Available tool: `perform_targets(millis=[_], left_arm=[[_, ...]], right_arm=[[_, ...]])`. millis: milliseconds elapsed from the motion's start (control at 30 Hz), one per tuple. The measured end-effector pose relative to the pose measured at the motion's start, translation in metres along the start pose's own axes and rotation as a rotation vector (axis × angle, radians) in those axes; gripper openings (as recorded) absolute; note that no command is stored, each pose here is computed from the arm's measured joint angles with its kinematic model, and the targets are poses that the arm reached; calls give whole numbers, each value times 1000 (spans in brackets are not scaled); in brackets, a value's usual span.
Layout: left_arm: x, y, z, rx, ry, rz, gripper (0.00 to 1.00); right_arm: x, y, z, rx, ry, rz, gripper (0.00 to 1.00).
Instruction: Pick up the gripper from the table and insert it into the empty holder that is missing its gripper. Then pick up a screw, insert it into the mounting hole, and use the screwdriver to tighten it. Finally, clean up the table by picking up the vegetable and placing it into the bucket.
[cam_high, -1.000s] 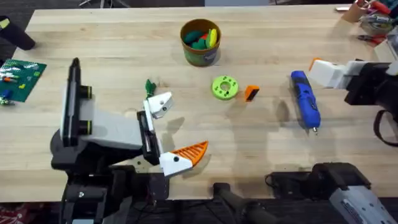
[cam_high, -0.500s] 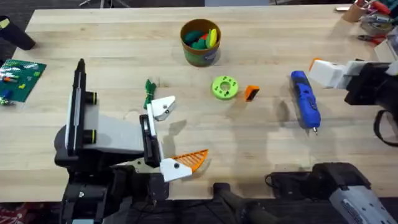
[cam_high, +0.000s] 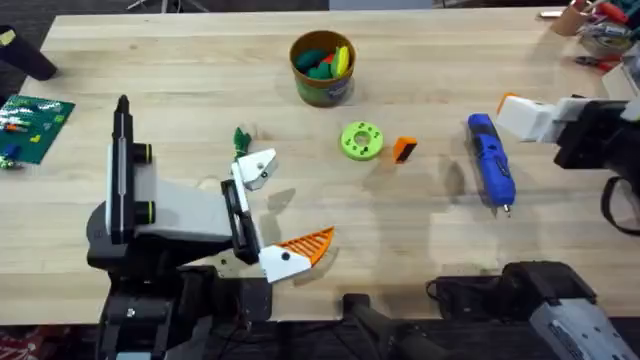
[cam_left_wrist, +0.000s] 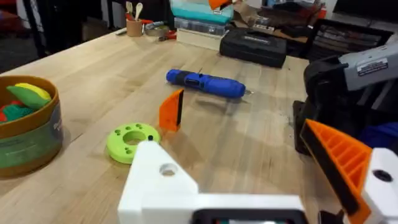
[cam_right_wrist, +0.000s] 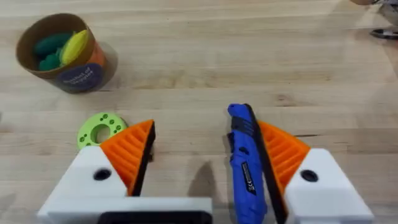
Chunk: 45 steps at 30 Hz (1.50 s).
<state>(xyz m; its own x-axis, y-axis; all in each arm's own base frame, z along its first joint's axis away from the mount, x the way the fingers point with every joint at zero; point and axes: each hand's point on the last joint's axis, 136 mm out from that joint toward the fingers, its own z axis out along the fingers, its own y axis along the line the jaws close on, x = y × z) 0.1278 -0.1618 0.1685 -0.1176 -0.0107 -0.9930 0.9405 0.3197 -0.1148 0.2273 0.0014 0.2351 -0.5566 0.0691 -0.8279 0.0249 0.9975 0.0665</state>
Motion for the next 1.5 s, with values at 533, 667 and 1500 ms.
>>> perform_targets(millis=[533, 667, 1500], left_arm=[[0, 0, 0, 0, 0, 1, 988], [0, 0, 0, 0, 0, 1, 986], [0, 0, 0, 0, 0, 3, 986]], right_arm=[[0, 0, 0, 0, 0, 0, 918], [0, 0, 0, 0, 0, 0, 918], [0, 0, 0, 0, 0, 0, 918]])
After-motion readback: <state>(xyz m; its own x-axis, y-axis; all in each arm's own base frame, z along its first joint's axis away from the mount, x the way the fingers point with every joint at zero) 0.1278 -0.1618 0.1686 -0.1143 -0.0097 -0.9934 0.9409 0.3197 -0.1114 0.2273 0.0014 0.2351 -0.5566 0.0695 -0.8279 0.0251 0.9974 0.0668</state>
